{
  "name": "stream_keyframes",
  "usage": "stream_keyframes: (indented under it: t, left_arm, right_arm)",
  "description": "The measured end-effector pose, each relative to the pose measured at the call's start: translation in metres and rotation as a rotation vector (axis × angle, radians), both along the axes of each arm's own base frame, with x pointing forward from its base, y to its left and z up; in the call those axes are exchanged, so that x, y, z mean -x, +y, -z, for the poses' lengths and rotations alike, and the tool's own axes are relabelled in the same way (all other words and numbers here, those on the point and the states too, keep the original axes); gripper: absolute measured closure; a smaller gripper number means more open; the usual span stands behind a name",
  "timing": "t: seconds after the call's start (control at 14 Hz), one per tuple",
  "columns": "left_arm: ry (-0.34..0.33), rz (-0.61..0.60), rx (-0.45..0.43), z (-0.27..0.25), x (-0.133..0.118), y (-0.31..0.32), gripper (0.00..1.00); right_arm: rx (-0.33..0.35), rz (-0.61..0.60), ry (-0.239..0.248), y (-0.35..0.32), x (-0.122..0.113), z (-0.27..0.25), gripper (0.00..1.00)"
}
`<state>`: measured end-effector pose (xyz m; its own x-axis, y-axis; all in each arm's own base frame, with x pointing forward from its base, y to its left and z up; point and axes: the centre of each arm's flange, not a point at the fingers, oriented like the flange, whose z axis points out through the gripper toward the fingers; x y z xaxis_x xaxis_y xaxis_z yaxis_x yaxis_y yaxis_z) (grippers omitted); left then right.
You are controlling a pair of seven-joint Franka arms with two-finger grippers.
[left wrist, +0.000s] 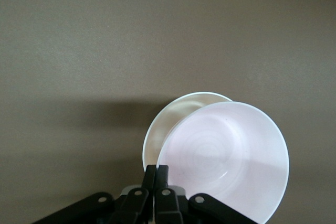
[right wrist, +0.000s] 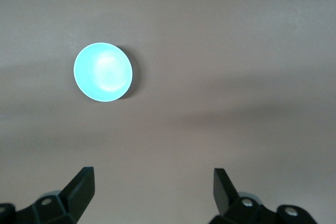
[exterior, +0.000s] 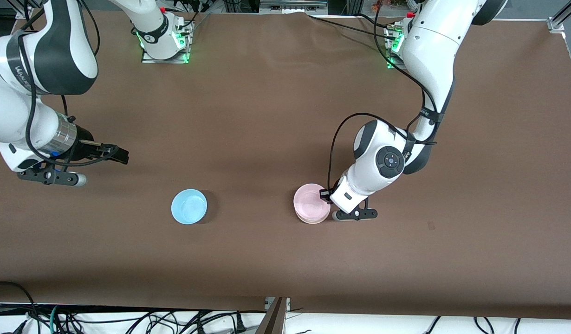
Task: Stack pink and blue bowls on white bowl
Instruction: 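Lower the pink bowl into the white bowl while the right gripper advances, then release the pink bowl and withdraw the left gripper while the right grasps blue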
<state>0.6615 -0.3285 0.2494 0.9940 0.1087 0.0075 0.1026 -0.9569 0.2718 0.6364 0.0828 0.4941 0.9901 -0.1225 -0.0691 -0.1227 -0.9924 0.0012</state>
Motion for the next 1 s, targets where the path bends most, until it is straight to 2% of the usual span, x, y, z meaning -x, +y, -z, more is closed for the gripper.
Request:
stream_keyframes:
  t: [0.5, 0.86, 1.0]
  left_arm:
    - [0.001, -0.002, -0.006, 0.012, 0.000, 0.001, 0.98]
    - [-0.003, 0.001, -0.017, 0.024, 0.000, 0.001, 0.98]
    - [-0.007, -0.003, -0.016, 0.024, -0.002, 0.003, 0.84]
  right_arm:
    - [0.004, -0.028, -0.024, 0.015, -0.014, 0.027, 0.00]
    - [0.012, -0.046, -0.010, 0.022, -0.024, 0.060, 0.00]
    - [0.017, -0.055, -0.022, 0.028, -0.035, 0.093, 0.00]
